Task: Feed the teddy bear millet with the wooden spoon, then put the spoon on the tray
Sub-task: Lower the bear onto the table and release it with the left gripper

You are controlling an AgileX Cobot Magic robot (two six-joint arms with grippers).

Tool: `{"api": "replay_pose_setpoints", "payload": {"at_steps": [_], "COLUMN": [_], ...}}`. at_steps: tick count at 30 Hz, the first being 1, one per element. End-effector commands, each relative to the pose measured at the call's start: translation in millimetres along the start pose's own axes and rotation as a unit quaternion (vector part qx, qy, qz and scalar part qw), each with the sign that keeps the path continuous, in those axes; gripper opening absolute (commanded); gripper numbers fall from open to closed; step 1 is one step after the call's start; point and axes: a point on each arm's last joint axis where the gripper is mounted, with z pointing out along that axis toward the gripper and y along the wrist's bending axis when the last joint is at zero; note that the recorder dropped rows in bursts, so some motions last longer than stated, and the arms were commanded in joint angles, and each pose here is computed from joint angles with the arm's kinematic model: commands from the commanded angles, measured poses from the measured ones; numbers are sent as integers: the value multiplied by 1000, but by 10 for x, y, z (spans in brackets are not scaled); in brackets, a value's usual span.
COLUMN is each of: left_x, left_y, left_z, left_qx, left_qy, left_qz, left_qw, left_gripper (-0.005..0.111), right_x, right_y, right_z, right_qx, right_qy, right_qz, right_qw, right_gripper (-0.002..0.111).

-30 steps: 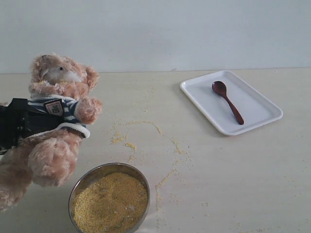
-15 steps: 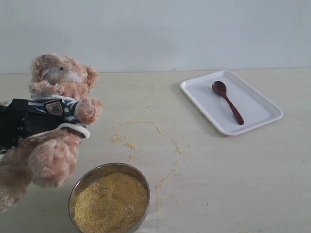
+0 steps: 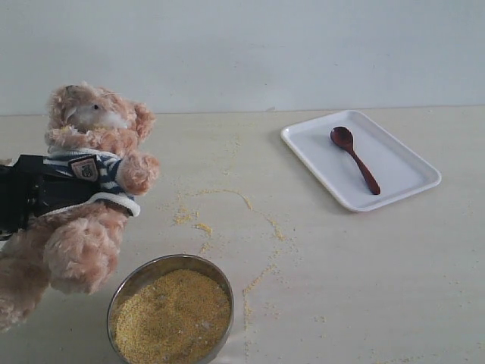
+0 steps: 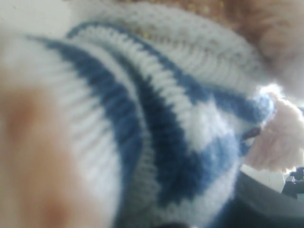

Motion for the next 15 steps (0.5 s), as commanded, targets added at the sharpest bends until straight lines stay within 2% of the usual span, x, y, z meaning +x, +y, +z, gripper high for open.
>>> {"api": "replay_pose_setpoints", "payload": {"at_steps": [1, 5, 9, 12, 15], "left_x": [-38, -38, -49, -87, -141], "left_y": [-37, -13, 47, 90, 85], "left_z": [-2, -2, -4, -11, -16], "left_qx": [10, -3, -36, -64, -69], "left_qy": [-10, -10, -15, -22, -27], "left_qz": [10, 17, 30, 37, 65], "left_qw": [1000, 1000, 999, 997, 995], "left_gripper": [5, 5, 5, 5, 5], "right_x": [-24, -4, 100, 98, 102], "right_y": [-18, -56, -90, -79, -67], "right_z": [-83, -144, -152, -151, -150], "right_qx": [5, 21, 41, 34, 28], "right_qy": [-47, -59, -10, -11, -8], "right_qz": [10, 41, 100, 114, 132], "right_qw": [999, 997, 994, 993, 991], "right_gripper": [0, 0, 0, 0, 0]}}
